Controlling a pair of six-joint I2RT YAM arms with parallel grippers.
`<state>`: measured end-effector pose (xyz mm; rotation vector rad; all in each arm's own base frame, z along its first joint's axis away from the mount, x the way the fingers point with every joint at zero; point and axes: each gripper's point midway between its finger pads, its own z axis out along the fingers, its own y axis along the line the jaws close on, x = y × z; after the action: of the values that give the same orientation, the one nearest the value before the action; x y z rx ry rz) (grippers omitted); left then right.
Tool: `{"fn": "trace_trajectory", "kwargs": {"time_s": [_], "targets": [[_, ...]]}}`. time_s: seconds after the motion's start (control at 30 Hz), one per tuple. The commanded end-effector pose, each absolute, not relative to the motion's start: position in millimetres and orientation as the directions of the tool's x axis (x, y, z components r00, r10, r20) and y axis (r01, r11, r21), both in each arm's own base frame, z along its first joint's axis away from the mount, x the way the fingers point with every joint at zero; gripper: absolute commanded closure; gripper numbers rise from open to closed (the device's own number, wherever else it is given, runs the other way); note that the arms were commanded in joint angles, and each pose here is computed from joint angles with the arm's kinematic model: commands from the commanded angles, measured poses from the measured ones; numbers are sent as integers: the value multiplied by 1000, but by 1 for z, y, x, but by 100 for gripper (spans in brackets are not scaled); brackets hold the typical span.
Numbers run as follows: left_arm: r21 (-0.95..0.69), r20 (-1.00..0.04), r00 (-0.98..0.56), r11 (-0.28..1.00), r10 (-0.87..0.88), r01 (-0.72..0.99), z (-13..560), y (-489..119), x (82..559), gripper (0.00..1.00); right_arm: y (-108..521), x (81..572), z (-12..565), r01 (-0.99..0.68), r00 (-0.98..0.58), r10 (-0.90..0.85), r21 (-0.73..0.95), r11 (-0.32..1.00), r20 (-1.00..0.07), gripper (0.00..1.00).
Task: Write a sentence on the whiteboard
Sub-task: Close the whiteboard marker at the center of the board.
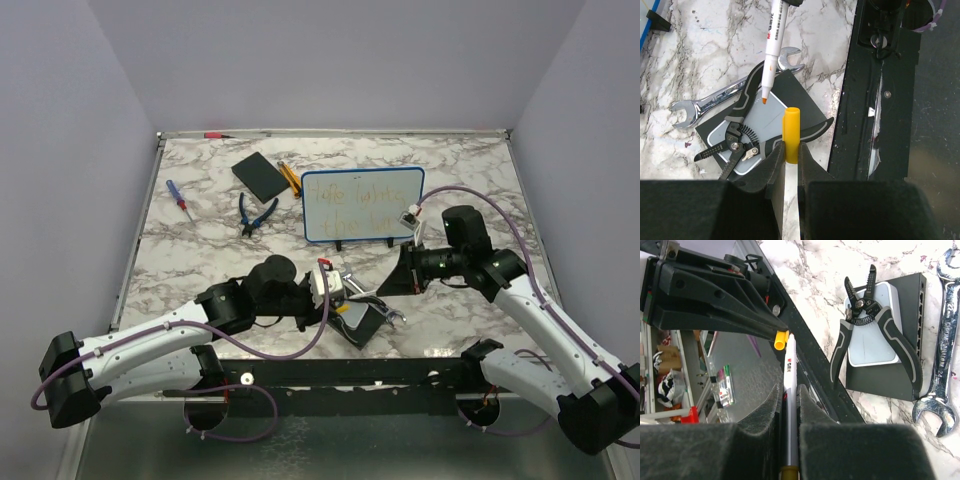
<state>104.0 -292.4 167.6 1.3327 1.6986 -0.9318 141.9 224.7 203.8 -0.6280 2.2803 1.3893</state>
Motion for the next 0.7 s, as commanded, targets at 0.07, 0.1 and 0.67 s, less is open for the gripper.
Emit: {"fn": "trace_trajectory", "kwargs": {"time_s": [0.07,0.1,0.67], "targets": [[-69,-886,-144,182,441,981,161,-291,104,100,224,129,213,-575,-818,-209,736,357,-537,100],[-66,-887,-142,183,440,981,161,-291,104,100,223,128,213,-574,-818,-214,736,359,-534,100],[-71,-884,-140,168,446,983,160,-293,99,100,225,125,209,-564,-826,-230,756,332,-515,99]]}}
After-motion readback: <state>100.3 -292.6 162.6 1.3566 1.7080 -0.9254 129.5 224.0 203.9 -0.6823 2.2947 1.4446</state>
